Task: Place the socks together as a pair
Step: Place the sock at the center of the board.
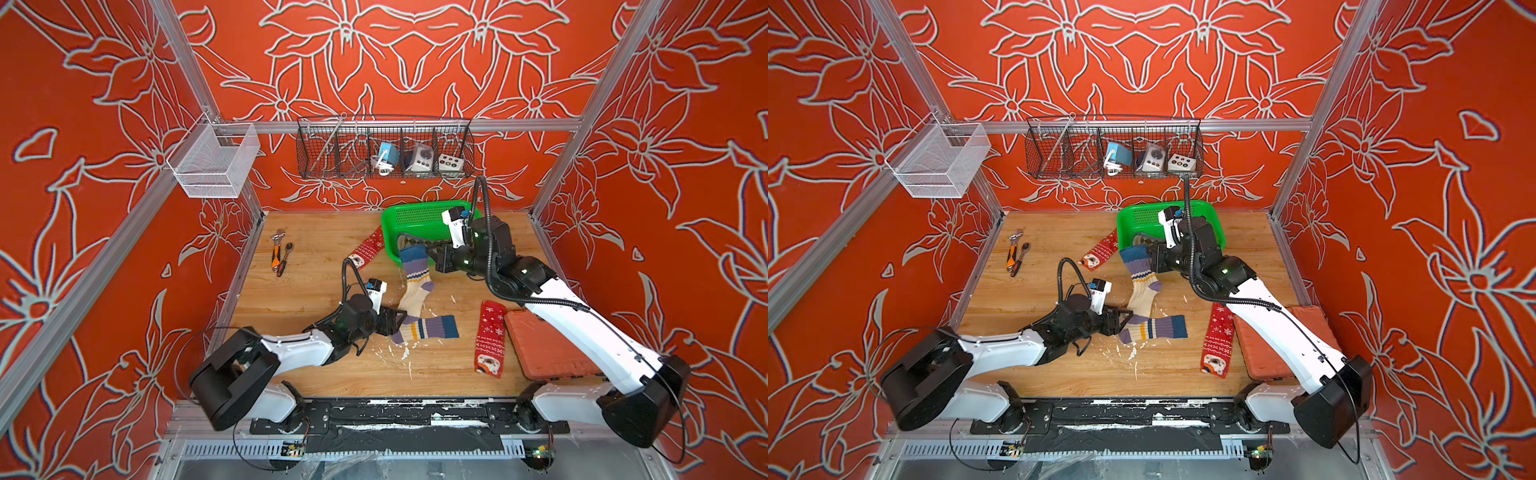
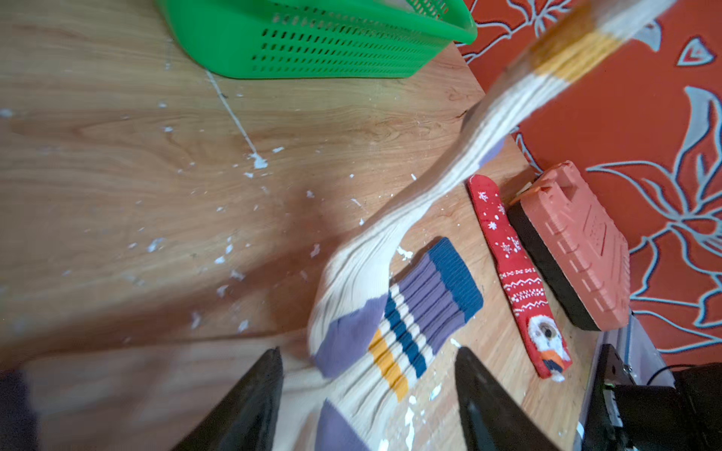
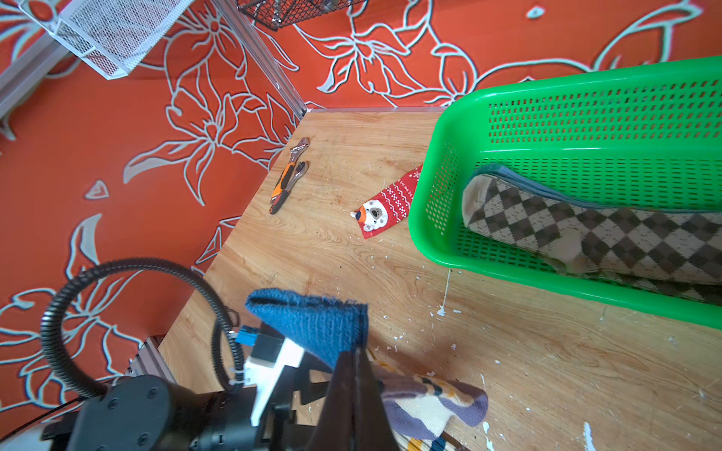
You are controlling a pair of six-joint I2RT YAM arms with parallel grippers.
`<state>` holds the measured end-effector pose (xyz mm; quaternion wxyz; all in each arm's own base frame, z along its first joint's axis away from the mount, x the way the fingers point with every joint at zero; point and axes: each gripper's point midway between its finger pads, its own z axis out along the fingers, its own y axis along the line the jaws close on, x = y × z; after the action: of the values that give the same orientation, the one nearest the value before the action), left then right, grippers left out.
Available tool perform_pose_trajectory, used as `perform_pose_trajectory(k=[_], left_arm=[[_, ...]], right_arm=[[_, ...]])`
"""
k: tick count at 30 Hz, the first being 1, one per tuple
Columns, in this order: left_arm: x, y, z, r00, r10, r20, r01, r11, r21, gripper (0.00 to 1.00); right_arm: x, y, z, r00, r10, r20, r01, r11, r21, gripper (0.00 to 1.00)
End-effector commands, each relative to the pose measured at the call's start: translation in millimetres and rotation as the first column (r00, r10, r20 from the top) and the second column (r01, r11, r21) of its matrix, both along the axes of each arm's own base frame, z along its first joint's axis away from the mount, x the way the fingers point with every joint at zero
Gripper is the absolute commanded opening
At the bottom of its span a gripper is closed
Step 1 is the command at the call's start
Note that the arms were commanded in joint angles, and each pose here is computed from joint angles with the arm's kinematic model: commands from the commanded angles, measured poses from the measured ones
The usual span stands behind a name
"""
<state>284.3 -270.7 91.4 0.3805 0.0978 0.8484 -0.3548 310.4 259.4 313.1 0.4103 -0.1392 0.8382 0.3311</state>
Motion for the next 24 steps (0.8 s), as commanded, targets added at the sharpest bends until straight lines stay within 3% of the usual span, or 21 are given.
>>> perform_pose_trajectory(k=[1, 6, 9, 17, 24], left_arm=[[3, -16, -2, 0.998, -0.047, 0.028, 0.048, 0.999, -0.012, 0.67], [5, -20, -25, 0.998, -0.052, -0.019, 0.053, 0.998, 0.021, 0.60], [7, -26, -34, 0.997, -0.067, -0.041, 0.068, 0.997, 0.026, 0.50], [14, -30, -21, 0.999, -0.048, -0.020, 0.049, 0.997, 0.052, 0.00], [23, -3, 5, 0.999, 0.044, -0.013, -0.042, 0.990, 0.133, 0.00]], right_arm=[[0, -13, 10, 0.999, -0.035, 0.026, 0.034, 0.999, 0.031, 0.00], [-1, -29, 9, 0.998, -0.058, 0.022, 0.057, 0.997, 0.045, 0.00], [-2, -36, 7, 0.998, -0.065, 0.018, 0.064, 0.997, 0.051, 0.00], [-10, -65, -14, 0.993, -0.121, -0.002, 0.121, 0.993, -0.004, 0.00], [-17, -95, -55, 0.978, -0.204, -0.049, 0.200, 0.976, -0.084, 0.00]])
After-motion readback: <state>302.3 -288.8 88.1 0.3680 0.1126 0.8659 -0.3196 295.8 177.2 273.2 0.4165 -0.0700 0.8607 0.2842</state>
